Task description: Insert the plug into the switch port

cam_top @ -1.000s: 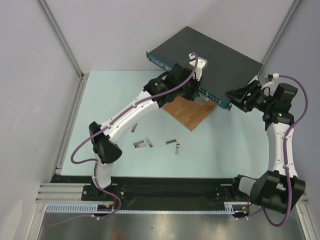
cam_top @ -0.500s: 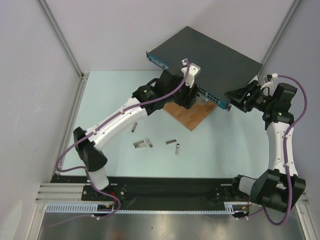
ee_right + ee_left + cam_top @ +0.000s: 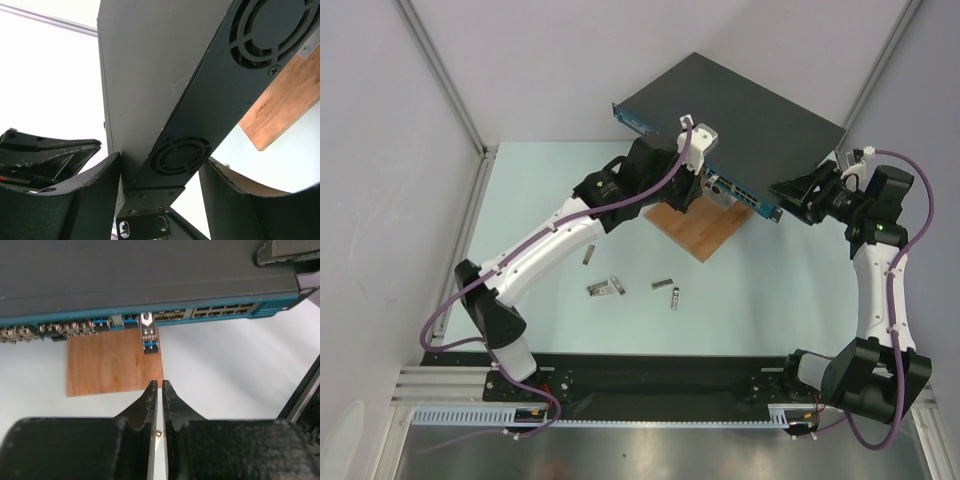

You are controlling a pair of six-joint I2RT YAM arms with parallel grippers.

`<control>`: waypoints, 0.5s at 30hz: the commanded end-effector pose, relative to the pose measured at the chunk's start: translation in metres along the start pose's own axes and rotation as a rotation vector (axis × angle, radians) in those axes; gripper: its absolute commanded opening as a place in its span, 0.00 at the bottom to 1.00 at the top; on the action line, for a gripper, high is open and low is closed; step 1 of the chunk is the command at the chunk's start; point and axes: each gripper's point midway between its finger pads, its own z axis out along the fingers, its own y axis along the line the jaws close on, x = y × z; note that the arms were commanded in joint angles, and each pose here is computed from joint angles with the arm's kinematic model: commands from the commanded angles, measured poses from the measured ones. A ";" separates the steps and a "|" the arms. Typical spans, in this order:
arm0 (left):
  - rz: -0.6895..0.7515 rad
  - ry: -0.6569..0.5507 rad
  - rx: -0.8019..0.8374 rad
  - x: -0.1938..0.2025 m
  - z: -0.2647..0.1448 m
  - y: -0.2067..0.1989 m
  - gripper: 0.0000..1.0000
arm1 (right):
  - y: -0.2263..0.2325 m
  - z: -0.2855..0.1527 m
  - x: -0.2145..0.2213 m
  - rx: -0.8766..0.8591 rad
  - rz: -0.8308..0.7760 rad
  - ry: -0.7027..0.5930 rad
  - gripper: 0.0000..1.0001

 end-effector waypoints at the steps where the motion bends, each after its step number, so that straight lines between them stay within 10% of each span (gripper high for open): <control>1: 0.001 -0.069 0.015 -0.026 0.006 -0.001 0.10 | 0.013 0.016 0.008 -0.076 -0.133 0.061 0.00; 15: 0.018 -0.090 -0.071 -0.041 0.038 0.016 0.04 | 0.009 0.015 0.014 -0.068 -0.130 0.075 0.00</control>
